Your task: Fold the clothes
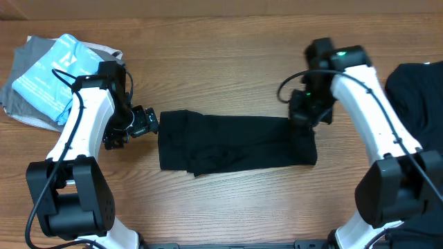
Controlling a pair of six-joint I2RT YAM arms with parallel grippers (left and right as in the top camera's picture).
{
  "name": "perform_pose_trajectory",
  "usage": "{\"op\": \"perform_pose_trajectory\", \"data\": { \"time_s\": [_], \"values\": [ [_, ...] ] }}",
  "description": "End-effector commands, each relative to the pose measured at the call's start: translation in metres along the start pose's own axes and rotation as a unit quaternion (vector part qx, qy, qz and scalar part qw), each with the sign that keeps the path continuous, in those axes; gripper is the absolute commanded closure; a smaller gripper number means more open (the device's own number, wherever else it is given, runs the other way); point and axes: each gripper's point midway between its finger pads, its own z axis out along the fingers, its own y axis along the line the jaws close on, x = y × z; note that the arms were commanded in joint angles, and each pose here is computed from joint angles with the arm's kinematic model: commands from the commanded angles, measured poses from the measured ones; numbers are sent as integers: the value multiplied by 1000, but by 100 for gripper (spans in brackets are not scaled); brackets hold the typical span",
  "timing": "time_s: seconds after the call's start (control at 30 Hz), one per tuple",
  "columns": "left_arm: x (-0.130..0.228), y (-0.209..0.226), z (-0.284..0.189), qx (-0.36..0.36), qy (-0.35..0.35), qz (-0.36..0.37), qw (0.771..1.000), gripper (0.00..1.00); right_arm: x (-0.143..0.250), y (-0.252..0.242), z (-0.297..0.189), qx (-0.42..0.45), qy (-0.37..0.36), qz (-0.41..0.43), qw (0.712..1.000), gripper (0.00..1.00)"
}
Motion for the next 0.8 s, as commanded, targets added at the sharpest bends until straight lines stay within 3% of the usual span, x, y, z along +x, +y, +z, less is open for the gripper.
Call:
{"op": "perform_pose_trajectory", "data": {
  "time_s": [0.0, 0.4, 0.63, 0.67, 0.7, 0.77],
  "values": [
    [-5, -2, -12, 4, -22, 2, 1000, 0, 13, 15, 10, -1, 1, 1, 1000, 94],
    [-5, -2, -12, 4, -22, 2, 1000, 0, 18, 68, 59, -38, -36, -70, 996, 89],
    [-5, -2, -12, 4, -22, 2, 1000, 0, 10, 74, 58, -49, -52, -75, 995, 69],
    [-5, -2, -12, 4, -22, 2, 1000, 0, 10, 74, 58, -49, -52, -75, 995, 63],
    [-5, -2, -12, 4, -22, 2, 1000, 0, 10, 74, 58, -49, -52, -78, 994, 50],
    [-5, -2, -12, 4, -22, 2, 1000, 0, 10, 78, 57, -57, -53, -93, 993, 41]
  ]
}}
